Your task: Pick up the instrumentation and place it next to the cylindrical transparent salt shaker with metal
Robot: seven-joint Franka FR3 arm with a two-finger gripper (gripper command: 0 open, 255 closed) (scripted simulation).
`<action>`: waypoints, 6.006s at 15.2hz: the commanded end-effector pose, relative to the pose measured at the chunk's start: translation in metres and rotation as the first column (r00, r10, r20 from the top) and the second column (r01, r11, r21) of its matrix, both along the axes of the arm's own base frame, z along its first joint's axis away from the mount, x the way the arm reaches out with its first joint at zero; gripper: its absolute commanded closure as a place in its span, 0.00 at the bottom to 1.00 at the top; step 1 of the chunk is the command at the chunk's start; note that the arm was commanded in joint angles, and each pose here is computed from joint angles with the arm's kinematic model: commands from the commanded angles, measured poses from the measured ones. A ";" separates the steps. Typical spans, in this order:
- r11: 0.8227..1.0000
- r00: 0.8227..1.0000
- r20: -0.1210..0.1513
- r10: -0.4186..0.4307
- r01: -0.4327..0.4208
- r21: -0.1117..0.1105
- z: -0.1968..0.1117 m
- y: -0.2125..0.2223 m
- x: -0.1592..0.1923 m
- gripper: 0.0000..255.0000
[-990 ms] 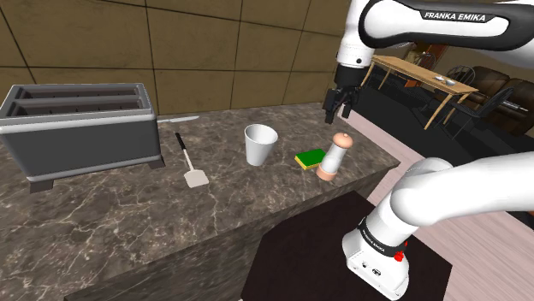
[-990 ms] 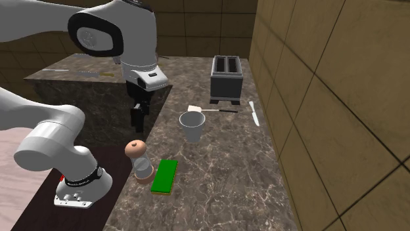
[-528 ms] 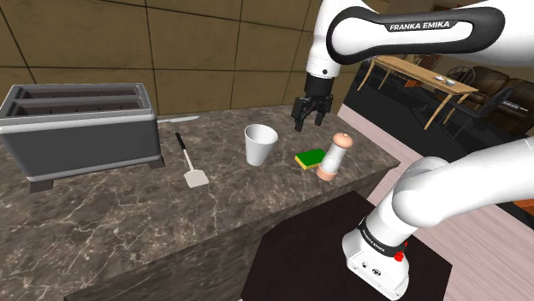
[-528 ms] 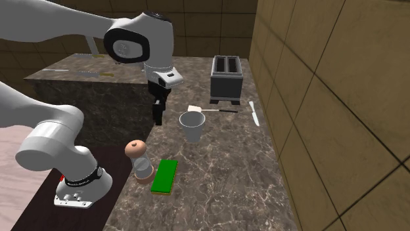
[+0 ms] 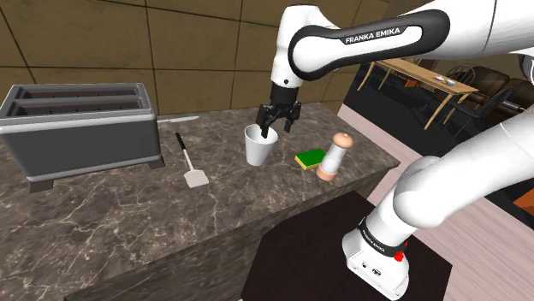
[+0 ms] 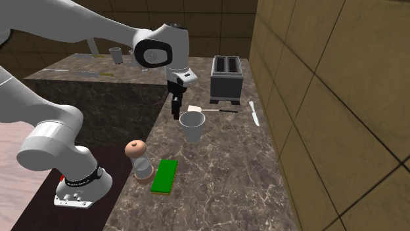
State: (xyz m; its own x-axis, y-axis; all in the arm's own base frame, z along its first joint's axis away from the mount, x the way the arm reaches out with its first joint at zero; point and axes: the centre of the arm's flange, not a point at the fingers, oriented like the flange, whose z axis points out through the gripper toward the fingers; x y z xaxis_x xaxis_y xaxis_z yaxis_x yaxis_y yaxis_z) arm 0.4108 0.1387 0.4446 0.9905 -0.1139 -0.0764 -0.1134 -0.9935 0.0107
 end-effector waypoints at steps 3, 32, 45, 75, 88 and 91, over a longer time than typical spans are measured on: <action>1.000 0.999 0.026 -0.019 0.019 -0.001 -0.021 0.039 0.025 0.00; 0.995 0.985 0.143 -0.099 0.100 -0.005 -0.144 0.207 0.168 0.00; 0.995 0.985 0.143 -0.099 0.100 -0.005 -0.144 0.207 0.168 1.00; 0.995 0.985 0.143 -0.099 0.100 -0.005 0.004 0.207 0.168 1.00; 0.995 0.985 0.143 -0.099 0.100 -0.005 0.072 0.207 0.168 1.00; 0.995 0.985 0.143 -0.099 0.100 -0.005 0.088 0.207 0.168 1.00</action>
State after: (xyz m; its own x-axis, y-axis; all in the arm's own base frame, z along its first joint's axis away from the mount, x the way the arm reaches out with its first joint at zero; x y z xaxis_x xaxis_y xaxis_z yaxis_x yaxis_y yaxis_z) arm 0.5786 0.3454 0.5268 0.9749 -0.2124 0.0667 -0.2128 -0.9771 -0.0008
